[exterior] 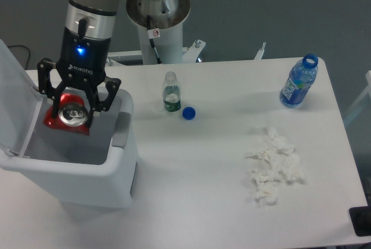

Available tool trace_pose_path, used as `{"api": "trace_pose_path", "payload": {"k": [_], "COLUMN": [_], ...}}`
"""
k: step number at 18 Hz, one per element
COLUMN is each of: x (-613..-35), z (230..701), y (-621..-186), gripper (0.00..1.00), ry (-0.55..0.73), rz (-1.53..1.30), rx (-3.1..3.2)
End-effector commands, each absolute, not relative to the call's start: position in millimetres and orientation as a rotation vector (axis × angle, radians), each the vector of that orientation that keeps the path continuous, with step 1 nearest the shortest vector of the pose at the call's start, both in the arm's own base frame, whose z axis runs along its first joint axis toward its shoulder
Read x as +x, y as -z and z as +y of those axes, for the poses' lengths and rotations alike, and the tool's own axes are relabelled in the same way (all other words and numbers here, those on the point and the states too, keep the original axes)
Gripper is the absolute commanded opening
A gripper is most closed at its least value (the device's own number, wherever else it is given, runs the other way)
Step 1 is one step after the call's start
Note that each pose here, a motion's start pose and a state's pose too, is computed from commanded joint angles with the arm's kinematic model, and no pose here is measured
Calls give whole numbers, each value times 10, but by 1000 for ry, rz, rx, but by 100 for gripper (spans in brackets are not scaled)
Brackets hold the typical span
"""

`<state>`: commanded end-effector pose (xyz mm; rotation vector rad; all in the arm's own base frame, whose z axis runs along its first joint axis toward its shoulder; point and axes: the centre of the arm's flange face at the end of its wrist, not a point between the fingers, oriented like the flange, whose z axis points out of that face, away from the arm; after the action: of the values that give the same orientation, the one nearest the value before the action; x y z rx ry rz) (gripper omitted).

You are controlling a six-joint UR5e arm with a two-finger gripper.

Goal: Place the cans in the trash can
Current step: 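Open the gripper to drop the red can into the bin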

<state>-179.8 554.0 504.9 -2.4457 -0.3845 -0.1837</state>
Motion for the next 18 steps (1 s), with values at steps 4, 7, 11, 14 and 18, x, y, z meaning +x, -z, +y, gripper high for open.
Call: {"api": "trace_pose_path", "payload": {"k": [4,7,11,14,18], "x": [-1808,-1825,-1914,-2090,-2237], "z": [5554,5563,5533,5428,5355], "y": [-5031,-5127,-5137,-5148,-5131], "gripper": [82,97,100,100,100], "ry": [182,157,48,-128,-280], "rz": [-375,-332,-166,-127,-132], "rx": [-2450,-2439,-2464,-2514,-2570]}}
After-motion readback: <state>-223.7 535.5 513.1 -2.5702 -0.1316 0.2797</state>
